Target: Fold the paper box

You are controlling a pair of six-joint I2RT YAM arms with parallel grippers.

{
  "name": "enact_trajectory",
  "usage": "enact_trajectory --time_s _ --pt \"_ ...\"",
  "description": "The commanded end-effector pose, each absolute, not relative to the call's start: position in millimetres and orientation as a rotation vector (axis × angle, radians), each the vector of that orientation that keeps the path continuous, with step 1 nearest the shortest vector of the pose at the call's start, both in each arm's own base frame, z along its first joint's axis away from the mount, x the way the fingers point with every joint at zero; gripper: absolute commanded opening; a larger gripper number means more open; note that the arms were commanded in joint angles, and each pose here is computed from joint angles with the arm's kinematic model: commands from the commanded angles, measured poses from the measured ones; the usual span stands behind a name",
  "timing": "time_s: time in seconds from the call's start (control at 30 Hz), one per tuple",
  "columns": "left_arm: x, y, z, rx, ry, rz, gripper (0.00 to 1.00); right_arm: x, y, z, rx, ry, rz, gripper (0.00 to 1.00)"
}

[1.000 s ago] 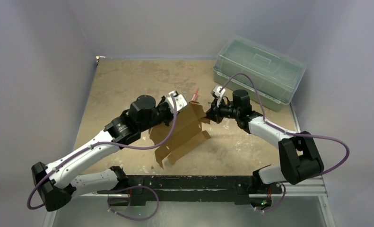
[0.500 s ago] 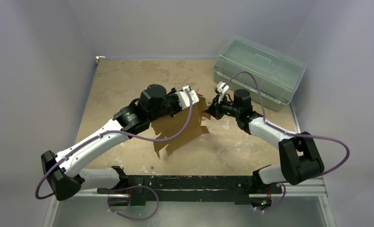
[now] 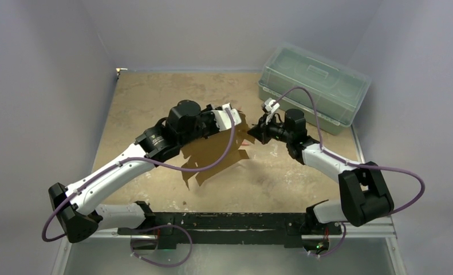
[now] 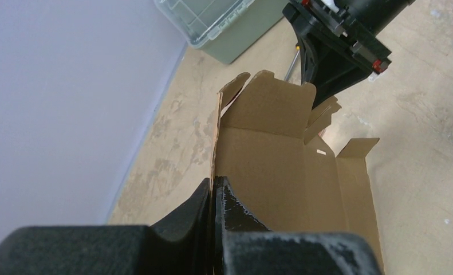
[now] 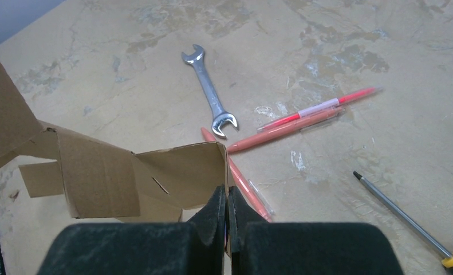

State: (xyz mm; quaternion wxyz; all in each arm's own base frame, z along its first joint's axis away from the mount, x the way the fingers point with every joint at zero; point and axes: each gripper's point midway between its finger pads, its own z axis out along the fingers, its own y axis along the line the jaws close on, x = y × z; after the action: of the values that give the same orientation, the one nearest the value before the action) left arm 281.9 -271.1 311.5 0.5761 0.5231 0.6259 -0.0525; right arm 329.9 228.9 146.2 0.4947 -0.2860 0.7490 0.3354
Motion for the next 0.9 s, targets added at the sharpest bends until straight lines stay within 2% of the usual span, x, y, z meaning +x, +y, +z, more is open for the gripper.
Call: enact_trajectory --time_s 0.0,0.2,0.4,0.87 --pt "285.6 -261.8 308.4 1.203 1.458 -0.06 0.0 324.4 226.1 155.2 -0.763 1.749 0.772 0.0" --pt "293.4 -255.9 309.8 1.2 1.44 0.015 0.0 311.3 230.6 147.6 -0.835 1.773 0.842 0.0" --pt "289.0 -267.7 310.9 1.222 1.419 -0.053 0.0 300.0 238.6 147.3 -0.874 1.761 0.932 0.0" --pt "270.5 -287.3 283.7 1.227 1.465 -0.255 0.0 316.1 226.5 144.3 -0.798 1.743 0.8 0.0"
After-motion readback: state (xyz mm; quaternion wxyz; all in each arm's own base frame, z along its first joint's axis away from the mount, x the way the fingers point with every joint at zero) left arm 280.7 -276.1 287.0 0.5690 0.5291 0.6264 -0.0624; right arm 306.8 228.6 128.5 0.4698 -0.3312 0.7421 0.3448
